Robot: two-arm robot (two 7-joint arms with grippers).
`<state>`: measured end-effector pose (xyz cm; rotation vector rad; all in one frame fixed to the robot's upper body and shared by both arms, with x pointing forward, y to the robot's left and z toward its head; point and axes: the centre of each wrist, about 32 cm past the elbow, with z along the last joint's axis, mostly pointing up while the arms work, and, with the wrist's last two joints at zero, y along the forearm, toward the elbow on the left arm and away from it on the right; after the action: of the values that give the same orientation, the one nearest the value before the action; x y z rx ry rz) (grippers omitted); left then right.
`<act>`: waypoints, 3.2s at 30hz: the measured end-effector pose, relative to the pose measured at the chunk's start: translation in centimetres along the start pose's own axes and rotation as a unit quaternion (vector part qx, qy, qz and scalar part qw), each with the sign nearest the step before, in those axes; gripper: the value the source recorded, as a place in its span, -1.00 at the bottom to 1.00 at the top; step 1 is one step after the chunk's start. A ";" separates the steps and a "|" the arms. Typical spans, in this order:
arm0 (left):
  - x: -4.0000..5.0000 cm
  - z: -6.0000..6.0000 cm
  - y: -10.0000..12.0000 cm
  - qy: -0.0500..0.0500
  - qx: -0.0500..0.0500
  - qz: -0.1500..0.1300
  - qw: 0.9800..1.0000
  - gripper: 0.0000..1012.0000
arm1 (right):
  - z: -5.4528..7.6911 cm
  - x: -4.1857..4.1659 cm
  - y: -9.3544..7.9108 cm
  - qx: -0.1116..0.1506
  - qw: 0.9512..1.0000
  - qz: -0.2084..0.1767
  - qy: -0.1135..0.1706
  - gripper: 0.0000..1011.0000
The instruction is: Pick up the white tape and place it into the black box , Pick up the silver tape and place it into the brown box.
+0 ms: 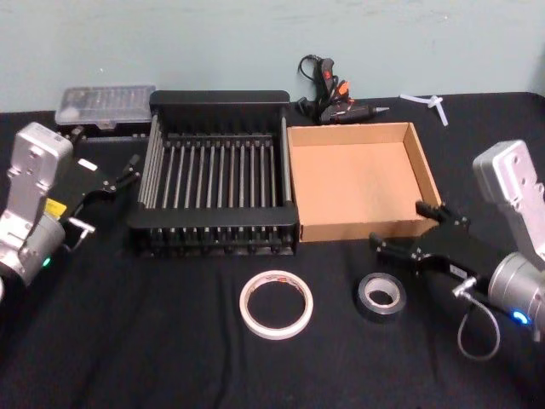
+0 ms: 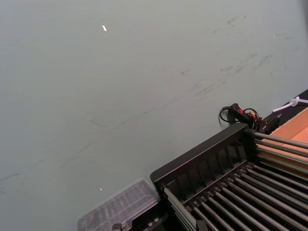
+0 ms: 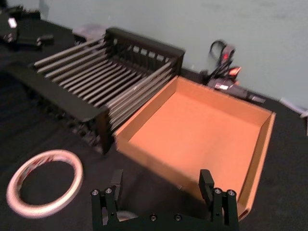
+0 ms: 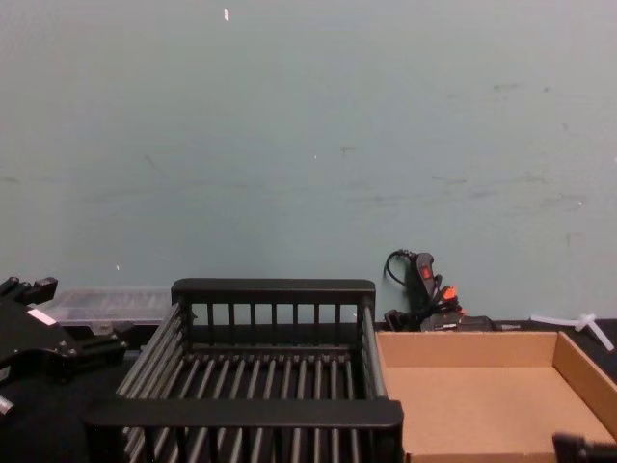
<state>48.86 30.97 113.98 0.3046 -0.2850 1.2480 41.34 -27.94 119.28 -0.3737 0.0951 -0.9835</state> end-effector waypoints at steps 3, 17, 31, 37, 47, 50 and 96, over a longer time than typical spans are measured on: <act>0.00 0.0 0.0 0.000 0.000 0.000 1.000 0.98 | -0.1 -0.60 -0.5 -0.021 1.000 0.009 0.005 0.98; 0.00 0.0 0.0 0.000 0.000 0.000 1.000 0.98 | -0.8 -1.15 -1.9 -0.072 0.997 0.011 0.016 0.98; 0.00 0.0 0.0 0.000 0.000 0.000 1.000 0.98 | -0.9 -0.73 -1.5 -0.102 0.995 0.011 0.015 0.98; 0.00 0.0 0.0 0.000 0.000 0.000 1.000 0.98 | -1.0 -0.52 -1.1 -0.115 0.993 0.009 0.015 0.98; 0.00 0.0 0.0 0.000 0.000 0.000 1.000 0.98 | -1.2 -0.19 -0.5 -0.123 0.992 0.012 0.019 0.98; 0.00 0.0 0.0 0.000 0.000 0.000 1.000 0.98 | -1.2 -0.13 -0.3 -0.125 0.992 0.014 0.020 0.98; 0.00 0.0 0.0 0.000 0.000 0.000 1.000 0.98 | -1.5 -0.13 0.6 -0.131 0.991 0.015 0.023 0.58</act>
<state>48.86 30.97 113.98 0.3044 -0.2850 1.2479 41.37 -27.93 117.64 -0.5888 0.2733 -0.9516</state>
